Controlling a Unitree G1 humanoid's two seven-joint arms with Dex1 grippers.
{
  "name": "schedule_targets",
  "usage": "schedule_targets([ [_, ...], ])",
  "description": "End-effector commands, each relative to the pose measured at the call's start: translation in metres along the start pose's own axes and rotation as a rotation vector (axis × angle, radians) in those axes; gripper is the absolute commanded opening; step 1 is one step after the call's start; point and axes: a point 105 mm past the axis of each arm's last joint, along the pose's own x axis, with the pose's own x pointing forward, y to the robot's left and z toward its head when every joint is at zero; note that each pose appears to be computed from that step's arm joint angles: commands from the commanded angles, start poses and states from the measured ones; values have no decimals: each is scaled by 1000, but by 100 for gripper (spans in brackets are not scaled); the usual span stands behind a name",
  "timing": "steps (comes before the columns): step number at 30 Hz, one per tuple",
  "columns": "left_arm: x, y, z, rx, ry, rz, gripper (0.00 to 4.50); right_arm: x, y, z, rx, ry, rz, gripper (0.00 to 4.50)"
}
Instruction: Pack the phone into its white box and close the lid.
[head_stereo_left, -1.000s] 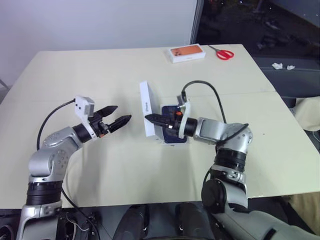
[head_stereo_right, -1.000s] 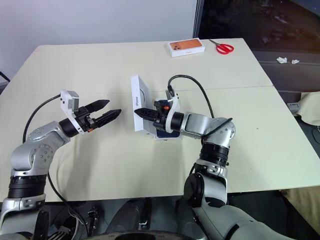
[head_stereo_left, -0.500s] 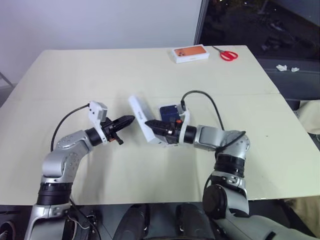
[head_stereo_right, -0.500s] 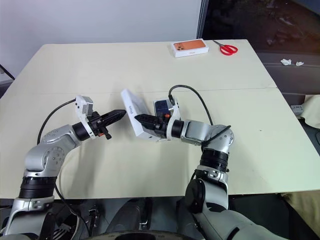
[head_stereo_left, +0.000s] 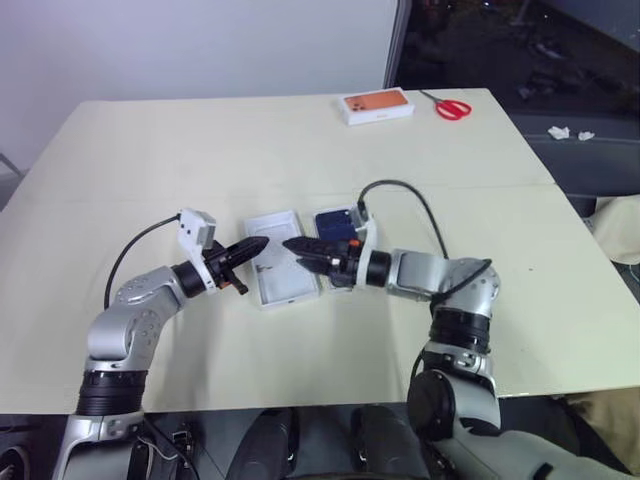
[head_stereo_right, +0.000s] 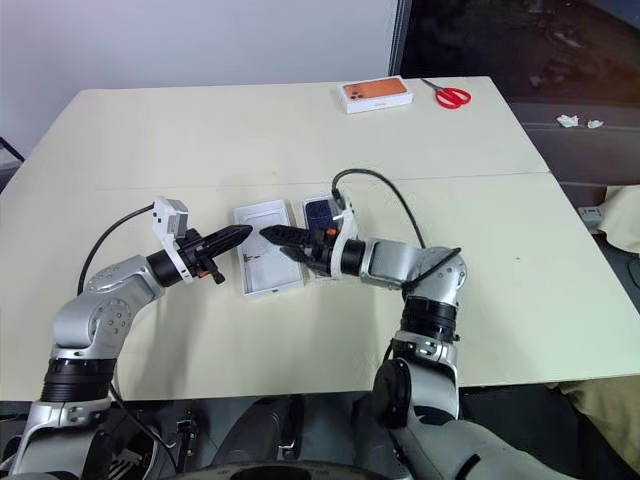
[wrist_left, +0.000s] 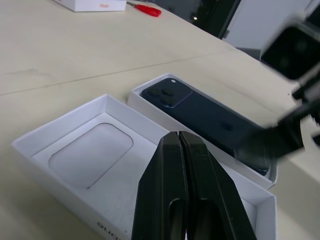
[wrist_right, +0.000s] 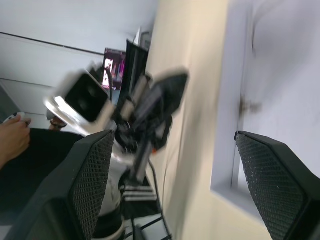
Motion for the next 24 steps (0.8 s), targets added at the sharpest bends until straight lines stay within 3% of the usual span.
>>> schedule_targets([
  [1, -3, -2, 16, 46, -34, -5, 6, -2, 16, 2, -142, 20, 17, 402],
  [7, -20, 10, 17, 84, 4, 44, 6, -1, -1, -2, -538, 92, -227, 402],
  [13, -50, 24, 14, 126, 68, 102, 6, 8, 6, 0, -844, 122, -267, 402],
  [20, -58, 29, -8, 102, 132, 138, 6, 13, 7, 8, -1013, 115, -263, 402],
  [23, -57, 26, -17, 90, 162, 132, 6, 17, 7, 6, -1013, 113, -251, 327],
  [24, -57, 25, -20, 87, 173, 127, 6, 19, 7, 5, -1025, 119, -251, 282],
])
